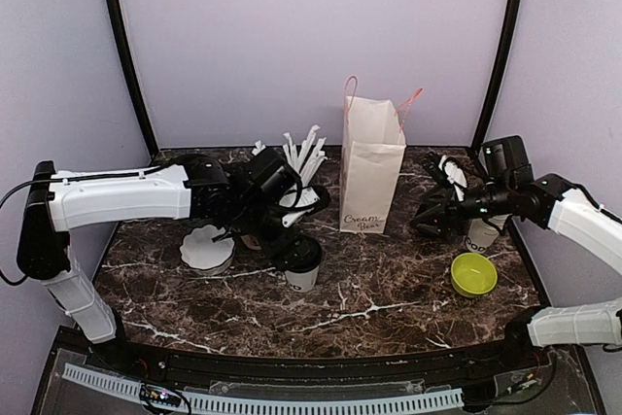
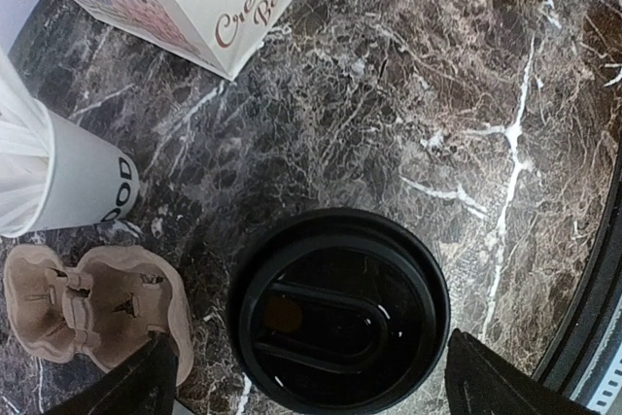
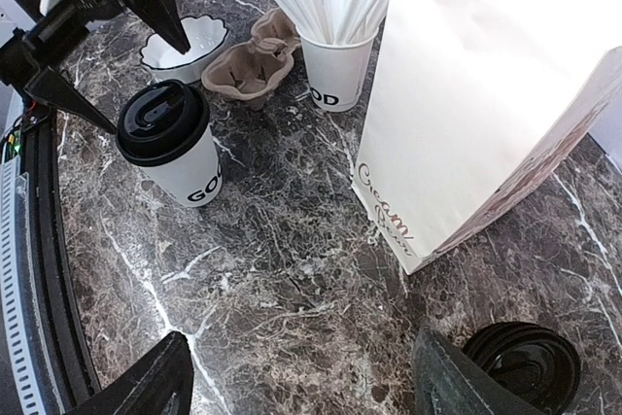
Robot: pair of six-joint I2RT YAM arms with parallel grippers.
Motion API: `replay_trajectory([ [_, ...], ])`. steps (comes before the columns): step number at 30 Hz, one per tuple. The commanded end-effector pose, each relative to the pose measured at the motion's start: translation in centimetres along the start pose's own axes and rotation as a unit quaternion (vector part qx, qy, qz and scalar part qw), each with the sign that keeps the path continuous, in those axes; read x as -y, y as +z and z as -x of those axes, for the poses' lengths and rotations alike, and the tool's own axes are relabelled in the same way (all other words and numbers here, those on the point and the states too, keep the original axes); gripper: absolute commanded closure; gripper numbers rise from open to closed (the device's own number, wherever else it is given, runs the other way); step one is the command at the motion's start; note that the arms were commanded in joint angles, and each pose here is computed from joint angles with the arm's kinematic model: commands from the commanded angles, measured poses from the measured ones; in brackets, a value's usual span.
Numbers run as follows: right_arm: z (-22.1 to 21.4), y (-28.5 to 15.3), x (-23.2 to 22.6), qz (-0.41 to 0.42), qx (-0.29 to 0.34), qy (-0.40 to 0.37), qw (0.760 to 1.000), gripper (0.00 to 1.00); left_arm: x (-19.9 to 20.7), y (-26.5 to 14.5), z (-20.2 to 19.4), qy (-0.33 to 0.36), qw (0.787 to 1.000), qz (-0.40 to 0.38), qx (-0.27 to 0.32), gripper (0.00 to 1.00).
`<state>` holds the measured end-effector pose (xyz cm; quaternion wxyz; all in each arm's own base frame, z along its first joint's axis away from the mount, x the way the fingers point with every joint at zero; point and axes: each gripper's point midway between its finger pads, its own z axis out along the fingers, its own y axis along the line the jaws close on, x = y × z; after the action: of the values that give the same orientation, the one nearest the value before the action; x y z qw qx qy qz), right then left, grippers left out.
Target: Pack the takeout coffee
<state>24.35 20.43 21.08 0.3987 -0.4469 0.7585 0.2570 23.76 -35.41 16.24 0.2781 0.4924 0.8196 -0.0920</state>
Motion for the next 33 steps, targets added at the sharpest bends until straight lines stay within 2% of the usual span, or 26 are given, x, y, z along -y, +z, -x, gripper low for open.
replay_trajectory([
  [1, 1.4, -0.3, 0.0, 0.001, 0.036, -0.025, 0.999, 0.22, 0.3, -0.3, -0.1, -0.001, 1.000, -0.013, -0.013, 0.01],
  [16, 0.8, 0.3, -0.3, 0.015, 0.030, -0.026, 0.999, 0.22, 0.6, 1.9, -0.6, -0.014, 0.999, -0.033, -0.031, 0.03],
  [22, 0.6, 0.4, -0.3, 0.016, 0.029, -0.026, 0.999, 0.23, 0.8, 2.5, -0.7, -0.019, 0.998, -0.039, -0.036, 0.10],
  [27, 0.5, 0.5, -0.3, 0.017, 0.029, -0.027, 0.999, 0.23, 0.7, 1.7, -0.4, -0.025, 0.998, -0.038, -0.031, 0.15],
  [33, 0.4, 0.8, -0.2, 0.019, 0.026, -0.024, 0.999, 0.23, 0.0, -1.2, 0.7, -0.047, 0.998, -0.032, 0.001, 0.20],
])
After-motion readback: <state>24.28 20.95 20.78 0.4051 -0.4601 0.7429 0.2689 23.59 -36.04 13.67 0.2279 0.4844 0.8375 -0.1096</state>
